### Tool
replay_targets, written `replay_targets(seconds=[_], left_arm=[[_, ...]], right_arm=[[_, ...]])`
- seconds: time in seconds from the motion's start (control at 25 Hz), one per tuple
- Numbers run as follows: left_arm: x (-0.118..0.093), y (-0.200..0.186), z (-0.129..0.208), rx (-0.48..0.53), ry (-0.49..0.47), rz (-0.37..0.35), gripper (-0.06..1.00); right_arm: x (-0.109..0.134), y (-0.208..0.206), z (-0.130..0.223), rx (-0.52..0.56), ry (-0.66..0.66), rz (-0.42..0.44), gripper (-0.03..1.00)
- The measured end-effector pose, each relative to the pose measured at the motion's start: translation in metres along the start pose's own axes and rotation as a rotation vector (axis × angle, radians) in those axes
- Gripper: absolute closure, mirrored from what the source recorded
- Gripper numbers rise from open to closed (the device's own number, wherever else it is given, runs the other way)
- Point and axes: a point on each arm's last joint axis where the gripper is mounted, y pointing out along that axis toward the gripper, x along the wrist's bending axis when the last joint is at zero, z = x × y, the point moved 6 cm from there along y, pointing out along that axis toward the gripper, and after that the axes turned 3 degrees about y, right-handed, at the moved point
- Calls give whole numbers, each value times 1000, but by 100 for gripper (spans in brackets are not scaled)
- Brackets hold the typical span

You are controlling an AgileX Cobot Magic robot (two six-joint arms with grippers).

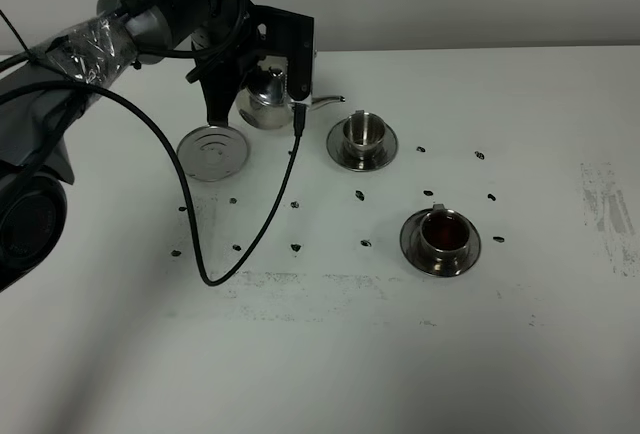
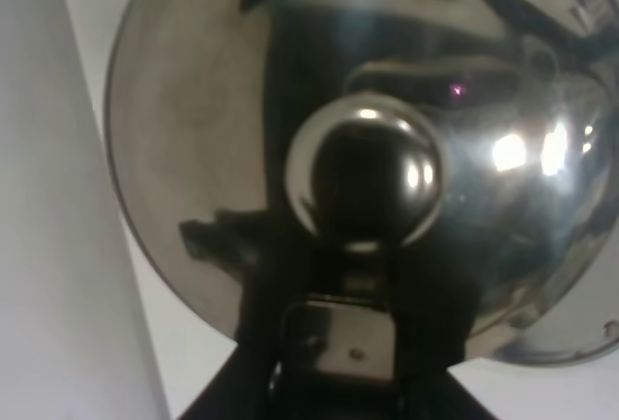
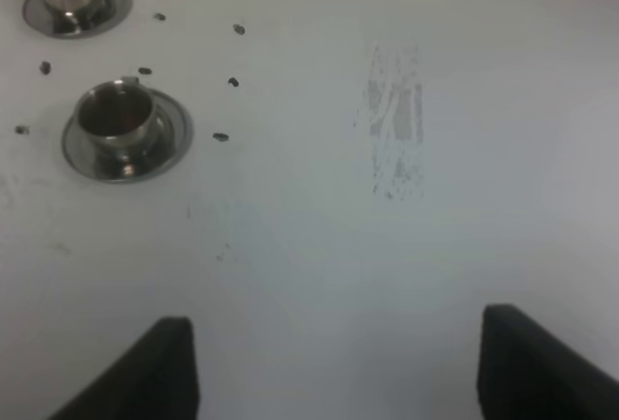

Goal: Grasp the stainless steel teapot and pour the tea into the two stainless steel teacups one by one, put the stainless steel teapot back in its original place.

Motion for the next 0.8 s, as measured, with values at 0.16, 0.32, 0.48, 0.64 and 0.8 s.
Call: replay_targets(seconds=[0.16,0.32,0.48,0.64,0.8], left_arm=[[3,0,1,4,29,-20,76],[6,0,0,-1,73,-42,76],[7,1,-1,-3,88,-49,76],[8,3,-4,-5,140,-56,76],[9,4,-6,-11,150,-70,76]], right_arm=[[0,0,0,0,-1,0,38],[0,0,0,0,-1,0,38],[0,0,0,0,-1,0,38],[0,0,0,0,-1,0,38],[0,0,0,0,-1,0,38]])
